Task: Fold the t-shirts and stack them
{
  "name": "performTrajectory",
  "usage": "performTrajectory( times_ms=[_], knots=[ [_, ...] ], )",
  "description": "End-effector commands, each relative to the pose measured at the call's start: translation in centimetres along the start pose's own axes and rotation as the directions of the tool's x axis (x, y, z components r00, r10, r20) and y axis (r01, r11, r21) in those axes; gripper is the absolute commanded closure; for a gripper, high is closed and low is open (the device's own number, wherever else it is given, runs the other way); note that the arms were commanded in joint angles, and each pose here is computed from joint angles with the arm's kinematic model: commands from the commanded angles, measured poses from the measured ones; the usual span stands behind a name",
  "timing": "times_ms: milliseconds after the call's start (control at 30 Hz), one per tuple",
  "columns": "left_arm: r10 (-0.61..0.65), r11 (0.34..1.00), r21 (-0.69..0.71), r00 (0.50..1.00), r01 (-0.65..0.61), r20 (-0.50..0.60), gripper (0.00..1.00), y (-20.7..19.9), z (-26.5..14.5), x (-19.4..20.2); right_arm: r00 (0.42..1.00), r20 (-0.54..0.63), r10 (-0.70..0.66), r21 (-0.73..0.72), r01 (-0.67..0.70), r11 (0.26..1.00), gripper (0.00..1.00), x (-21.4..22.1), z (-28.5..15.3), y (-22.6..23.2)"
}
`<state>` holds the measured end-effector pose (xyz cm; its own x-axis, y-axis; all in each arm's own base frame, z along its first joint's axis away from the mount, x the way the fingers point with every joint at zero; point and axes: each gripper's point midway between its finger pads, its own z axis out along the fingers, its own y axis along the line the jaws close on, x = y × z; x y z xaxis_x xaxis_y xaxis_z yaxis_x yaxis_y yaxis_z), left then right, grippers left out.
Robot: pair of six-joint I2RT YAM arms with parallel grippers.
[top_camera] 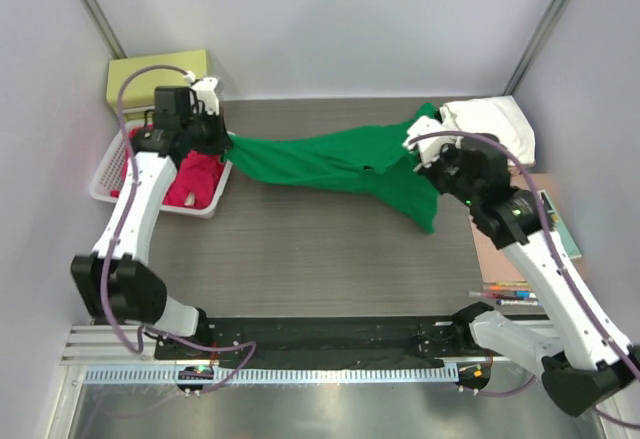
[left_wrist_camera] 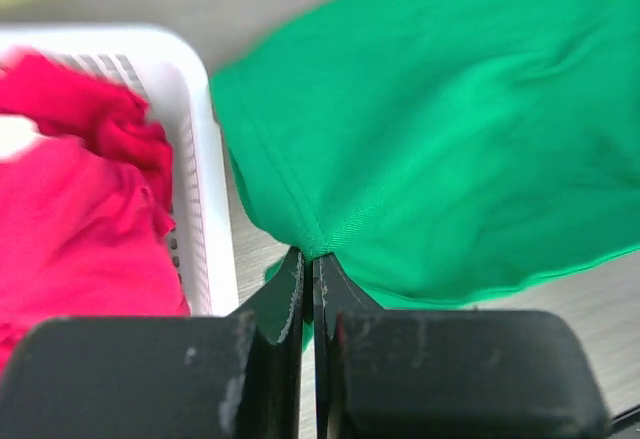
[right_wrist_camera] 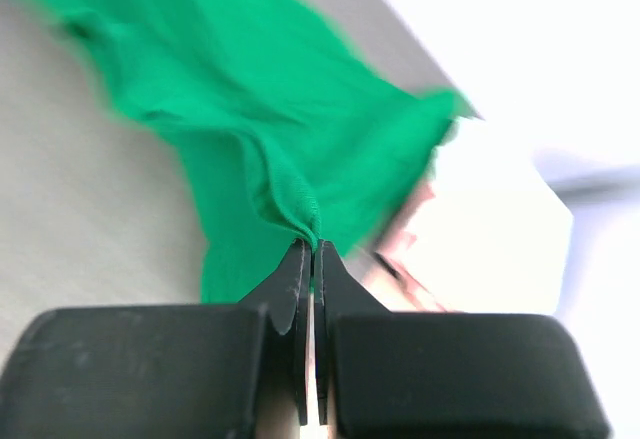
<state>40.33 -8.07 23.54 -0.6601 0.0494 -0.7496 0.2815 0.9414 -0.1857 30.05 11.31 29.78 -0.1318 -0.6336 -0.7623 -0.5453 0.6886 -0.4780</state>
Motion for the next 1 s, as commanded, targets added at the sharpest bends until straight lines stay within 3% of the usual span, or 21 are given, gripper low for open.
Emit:
performTrajectory(
  times_ms=[0, 100, 133, 200, 233, 500, 733, 967],
  knots=[
    [0.079, 0.996, 0.037, 0.982, -0.086, 0.170, 1.00, -3.0, -7.9, -2.7, 0.995, 0.093, 0.042, 0.237, -0.063, 0.970, 0.99, -1.0, -6.2, -5.8],
    [0.172, 0.985, -0.027, 0.934, -0.172, 0.314, 1.00, -3.9, -14.0, -3.2, 0.992, 0.116, 0.049, 0.376, -0.090, 0.922, 0.99, -1.0, -10.3, -8.2],
    [0.202, 0.979, -0.053, 0.896, -0.197, 0.396, 1.00, -4.7, -17.3, -3.4, 0.990, 0.130, 0.060, 0.395, -0.107, 0.912, 0.99, -1.1, -11.2, -8.5],
    [0.225, 0.974, -0.094, 0.859, -0.205, 0.461, 1.00, -4.5, -19.4, -3.0, 0.980, 0.185, 0.070, 0.459, -0.149, 0.876, 0.99, -2.0, -14.0, -9.9],
    [0.246, 0.969, -0.138, 0.814, -0.204, 0.526, 1.00, -4.7, -22.1, -2.9, 0.974, 0.213, 0.074, 0.473, -0.169, 0.864, 0.99, -2.5, -14.9, -10.2],
    [0.299, 0.953, -0.236, 0.725, -0.191, 0.620, 1.00, -5.1, -28.8, -4.1, 0.921, 0.384, 0.064, 0.549, -0.283, 0.787, 0.99, -7.4, -22.3, -13.4],
    [0.327, 0.945, -0.255, 0.650, -0.206, 0.687, 1.00, -6.9, -33.4, -5.8, 0.865, 0.499, 0.053, 0.488, -0.331, 0.807, 0.99, -11.2, -25.6, -13.6],
    [0.288, 0.957, -0.199, 0.619, -0.211, 0.731, 1.00, -8.9, -35.7, -5.5, 0.829, 0.558, 0.030, 0.464, -0.342, 0.817, 0.99, -12.9, -28.0, -13.2]
  ],
)
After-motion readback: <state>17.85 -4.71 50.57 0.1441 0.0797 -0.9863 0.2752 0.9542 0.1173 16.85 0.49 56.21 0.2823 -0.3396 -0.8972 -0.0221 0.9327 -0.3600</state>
